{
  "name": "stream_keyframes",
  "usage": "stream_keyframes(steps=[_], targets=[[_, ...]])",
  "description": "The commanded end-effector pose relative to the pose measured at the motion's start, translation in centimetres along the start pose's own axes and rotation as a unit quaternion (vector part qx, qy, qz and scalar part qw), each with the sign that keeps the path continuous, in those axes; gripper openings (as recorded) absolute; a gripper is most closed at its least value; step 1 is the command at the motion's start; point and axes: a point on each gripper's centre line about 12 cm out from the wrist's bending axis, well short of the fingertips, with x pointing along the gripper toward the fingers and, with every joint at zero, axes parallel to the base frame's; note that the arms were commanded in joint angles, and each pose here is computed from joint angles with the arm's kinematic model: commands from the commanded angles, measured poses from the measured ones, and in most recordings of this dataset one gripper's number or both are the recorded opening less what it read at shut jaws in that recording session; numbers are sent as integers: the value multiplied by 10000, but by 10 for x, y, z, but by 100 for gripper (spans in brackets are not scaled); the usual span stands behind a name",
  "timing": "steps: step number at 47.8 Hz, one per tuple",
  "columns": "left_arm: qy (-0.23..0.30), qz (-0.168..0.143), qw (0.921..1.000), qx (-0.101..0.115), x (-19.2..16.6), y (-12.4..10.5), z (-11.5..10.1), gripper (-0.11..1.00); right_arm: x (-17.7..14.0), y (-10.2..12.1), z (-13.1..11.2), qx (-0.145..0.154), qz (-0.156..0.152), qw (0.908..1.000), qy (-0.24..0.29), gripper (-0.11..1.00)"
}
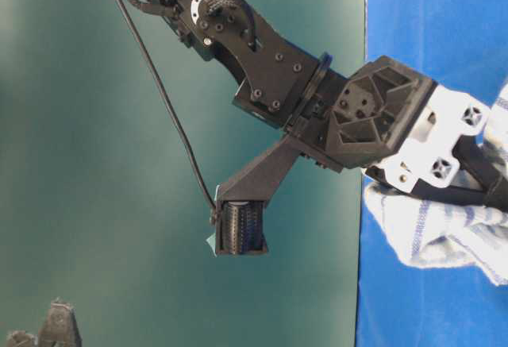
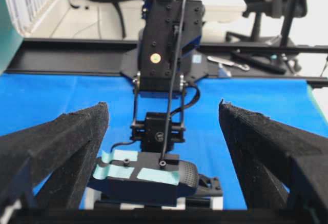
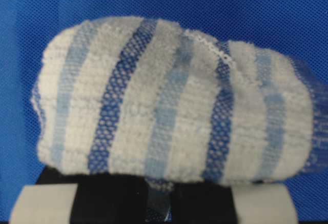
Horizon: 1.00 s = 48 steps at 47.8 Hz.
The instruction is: Hand over the towel.
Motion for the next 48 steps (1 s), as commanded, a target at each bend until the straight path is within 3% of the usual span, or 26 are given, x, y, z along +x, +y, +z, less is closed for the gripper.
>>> stream_keyframes(steps=[1,8,15,19,34,43,48], targets=[[-92,10,10000,-7,0,0,6,93,-10,0,13,29,18,9998,-199,11],[-69,10,10000,-7,0,0,6,93,-11,1,14,44,19,9998,-214,14],[-8,9,10000,-7,0,0,4,93,-22,1,18,30,22,9995,-314,56],[8,9,10000,-7,0,0,4,93,-38,1,24,31,32,9990,-436,71],[31,9,10000,-30,0,0,3,93,-130,2,45,-89,47,9906,-1362,70],[23,9,10000,-38,0,0,4,93,-182,1,45,-203,54,9766,-2141,70],[31,8,10000,-30,0,0,4,93,-208,1,39,-262,79,9633,-2669,70]])
